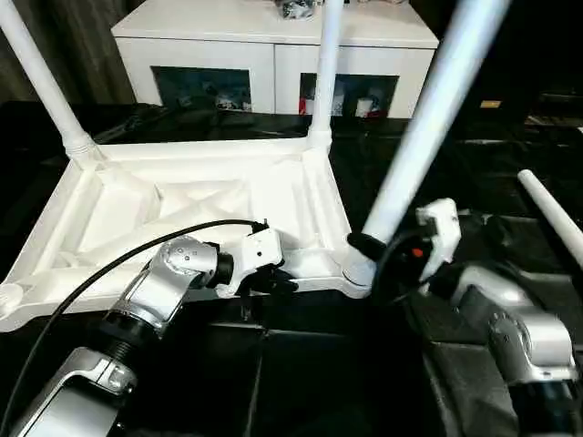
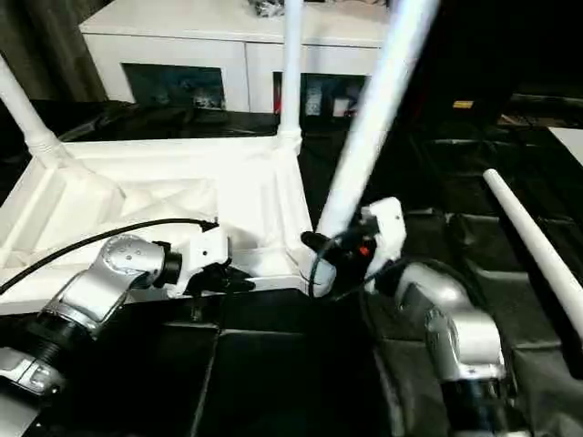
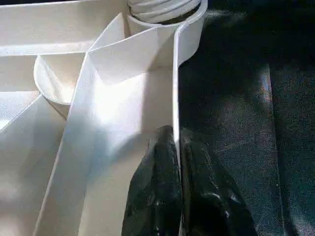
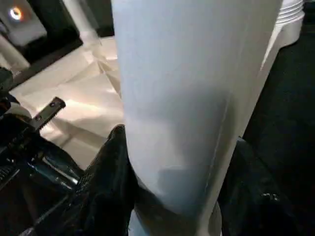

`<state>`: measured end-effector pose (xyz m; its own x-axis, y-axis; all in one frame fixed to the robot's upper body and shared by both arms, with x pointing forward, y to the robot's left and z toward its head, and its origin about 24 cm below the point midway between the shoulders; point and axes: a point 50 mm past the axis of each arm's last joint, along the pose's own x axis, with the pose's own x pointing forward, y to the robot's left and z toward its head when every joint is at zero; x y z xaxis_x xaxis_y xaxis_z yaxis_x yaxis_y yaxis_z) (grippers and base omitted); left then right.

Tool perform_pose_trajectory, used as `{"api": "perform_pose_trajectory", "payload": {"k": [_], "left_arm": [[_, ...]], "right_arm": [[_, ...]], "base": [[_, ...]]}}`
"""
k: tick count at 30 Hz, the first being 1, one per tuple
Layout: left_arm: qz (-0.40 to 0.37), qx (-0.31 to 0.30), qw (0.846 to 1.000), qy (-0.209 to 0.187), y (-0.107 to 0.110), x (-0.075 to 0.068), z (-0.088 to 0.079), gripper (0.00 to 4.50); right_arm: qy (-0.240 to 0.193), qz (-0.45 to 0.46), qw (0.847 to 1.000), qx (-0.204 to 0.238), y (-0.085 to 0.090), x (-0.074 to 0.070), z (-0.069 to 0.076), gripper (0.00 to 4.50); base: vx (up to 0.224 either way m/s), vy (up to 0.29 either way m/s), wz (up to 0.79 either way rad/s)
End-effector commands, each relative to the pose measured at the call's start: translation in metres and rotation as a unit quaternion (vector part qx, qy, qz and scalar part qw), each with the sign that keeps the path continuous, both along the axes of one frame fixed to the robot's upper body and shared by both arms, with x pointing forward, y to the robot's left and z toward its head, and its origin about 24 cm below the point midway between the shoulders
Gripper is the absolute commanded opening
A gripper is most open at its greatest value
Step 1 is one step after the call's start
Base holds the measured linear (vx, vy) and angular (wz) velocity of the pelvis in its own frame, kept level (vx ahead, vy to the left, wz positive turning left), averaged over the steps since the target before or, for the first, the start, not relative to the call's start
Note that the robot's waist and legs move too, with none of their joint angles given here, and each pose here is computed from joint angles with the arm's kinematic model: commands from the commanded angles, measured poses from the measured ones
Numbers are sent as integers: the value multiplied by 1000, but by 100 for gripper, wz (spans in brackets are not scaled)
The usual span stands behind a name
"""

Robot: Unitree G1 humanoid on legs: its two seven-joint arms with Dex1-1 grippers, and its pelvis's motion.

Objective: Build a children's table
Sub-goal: Insert table leg to table base

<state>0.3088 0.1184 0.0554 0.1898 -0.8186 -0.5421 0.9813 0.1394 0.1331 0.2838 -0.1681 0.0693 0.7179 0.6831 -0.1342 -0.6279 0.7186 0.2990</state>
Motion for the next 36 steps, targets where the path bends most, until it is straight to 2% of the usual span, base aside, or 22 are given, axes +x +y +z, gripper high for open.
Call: {"api": "perform_pose_trajectory", "payload": {"k": [1, 3, 10, 12, 15, 19, 21, 32, 36], "left_arm": [[12, -12, 1000, -7, -2, 3, 3, 0], [15, -13, 1000, -7, -2, 4, 3, 0], [20, -13, 1000, -11, -1, 5, 3, 0], [23, -12, 1000, -15, -1, 6, 3, 0], [25, -13, 999, -15, -1, 7, 4, 0], [27, -13, 999, -17, -1, 7, 4, 0], [28, -13, 999, -17, -1, 8, 5, 0], [25, -12, 1000, -15, 0, 7, 5, 0], [25, -12, 1000, -14, 0, 7, 5, 0]], "right_arm": [[21, -12, 1000, 2, -3, -6, -12, 187], [16, -19, 1000, 7, -4, -9, -14, 187], [-20, -15, 999, -32, 0, -16, -17, 187], [-41, -4, 996, -73, 3, -18, -18, 187], [-50, 7, 994, -93, 6, -20, -19, 186], [-44, 23, 993, -109, 9, -22, -22, 186], [-23, 46, 990, -132, 11, -24, -27, 186], [38, 79, 989, -123, 11, -14, -27, 186], [55, 91, 985, -138, 10, -12, -28, 186]], "base": [[0, 0, 0], [0, 0, 0], [0, 0, 0], [0, 0, 0], [0, 0, 0], [0, 0, 0], [0, 0, 0], [0, 0, 0], [0, 0, 0]]}}
